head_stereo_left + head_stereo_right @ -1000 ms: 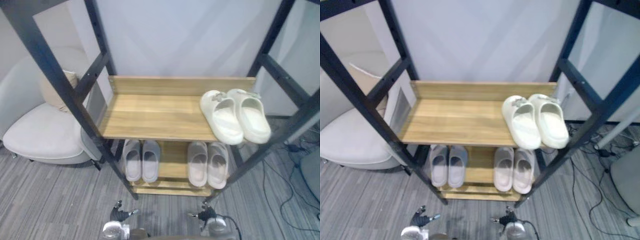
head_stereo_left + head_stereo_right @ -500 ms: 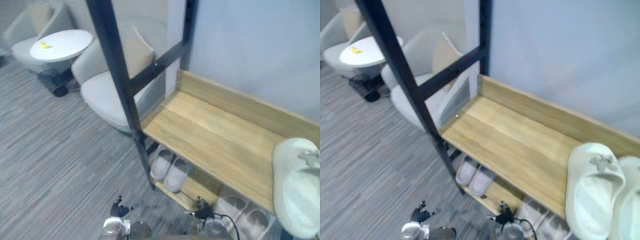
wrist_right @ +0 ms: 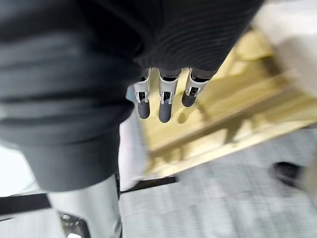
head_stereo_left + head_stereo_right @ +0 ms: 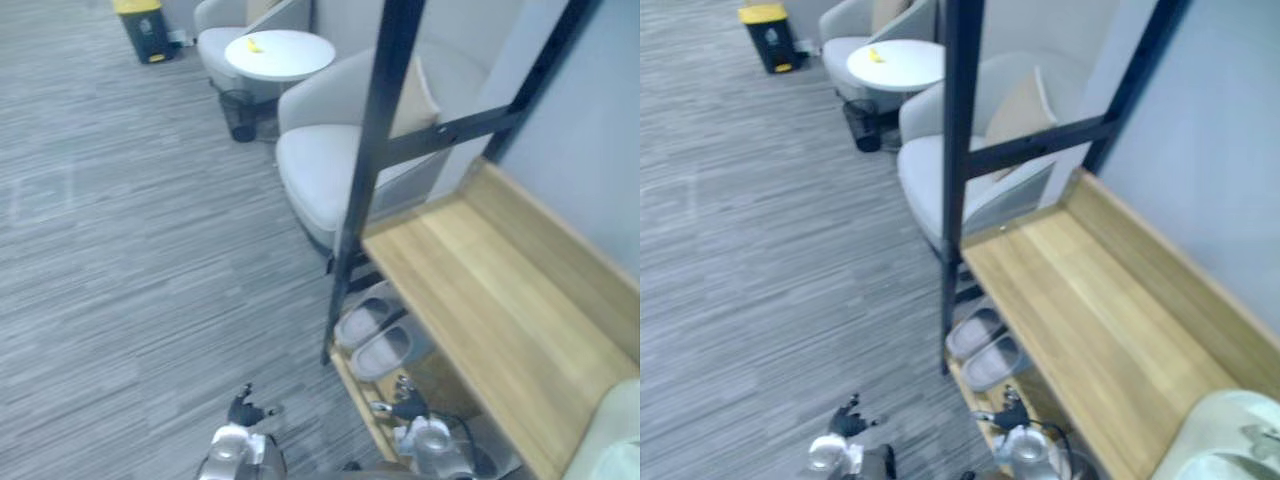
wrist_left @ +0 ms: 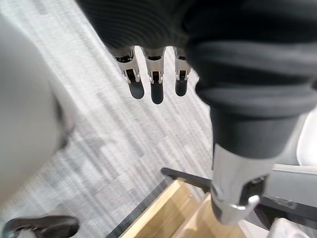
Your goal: Organize the slippers on the shoe rack
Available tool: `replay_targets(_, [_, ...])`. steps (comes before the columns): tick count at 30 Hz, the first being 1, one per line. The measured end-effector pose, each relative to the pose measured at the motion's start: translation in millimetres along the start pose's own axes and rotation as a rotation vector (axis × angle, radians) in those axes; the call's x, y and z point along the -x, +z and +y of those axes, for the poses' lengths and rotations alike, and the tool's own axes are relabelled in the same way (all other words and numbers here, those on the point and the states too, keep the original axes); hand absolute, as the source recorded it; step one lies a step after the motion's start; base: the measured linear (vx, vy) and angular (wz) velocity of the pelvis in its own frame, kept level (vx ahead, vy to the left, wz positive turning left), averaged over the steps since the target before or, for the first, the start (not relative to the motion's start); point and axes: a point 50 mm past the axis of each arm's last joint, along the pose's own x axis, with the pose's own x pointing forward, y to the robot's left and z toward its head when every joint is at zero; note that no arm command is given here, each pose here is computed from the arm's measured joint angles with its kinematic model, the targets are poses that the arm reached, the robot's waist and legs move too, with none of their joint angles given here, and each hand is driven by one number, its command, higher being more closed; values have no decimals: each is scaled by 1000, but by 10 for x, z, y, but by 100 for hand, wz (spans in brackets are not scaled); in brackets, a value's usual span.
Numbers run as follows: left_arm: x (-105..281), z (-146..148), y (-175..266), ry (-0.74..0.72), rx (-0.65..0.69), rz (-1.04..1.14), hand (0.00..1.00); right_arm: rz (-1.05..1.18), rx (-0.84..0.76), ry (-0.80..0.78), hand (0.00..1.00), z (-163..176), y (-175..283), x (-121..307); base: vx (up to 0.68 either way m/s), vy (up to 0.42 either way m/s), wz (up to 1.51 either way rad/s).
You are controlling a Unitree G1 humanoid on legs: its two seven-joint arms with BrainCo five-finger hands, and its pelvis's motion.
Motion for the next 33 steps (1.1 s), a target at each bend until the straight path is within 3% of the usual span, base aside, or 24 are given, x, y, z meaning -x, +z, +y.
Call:
replay_targets(10, [26, 234, -179, 56, -24, 52, 0, -11, 16, 16, 0, 27, 34, -10, -8, 218, 77])
replay_targets(19, [0, 255, -147, 73, 26, 58, 0, -59, 27, 33, 0, 73, 172, -38, 322, -104, 110])
replay_targets(26, [0, 332, -69, 160, 234, 32, 0, -76, 27, 62, 0, 191, 216, -21, 504, -233, 61])
replay_targets(33, [-29, 314, 149, 158, 298, -52, 0, -99, 6, 53, 0, 213, 314, -36, 426, -4, 16])
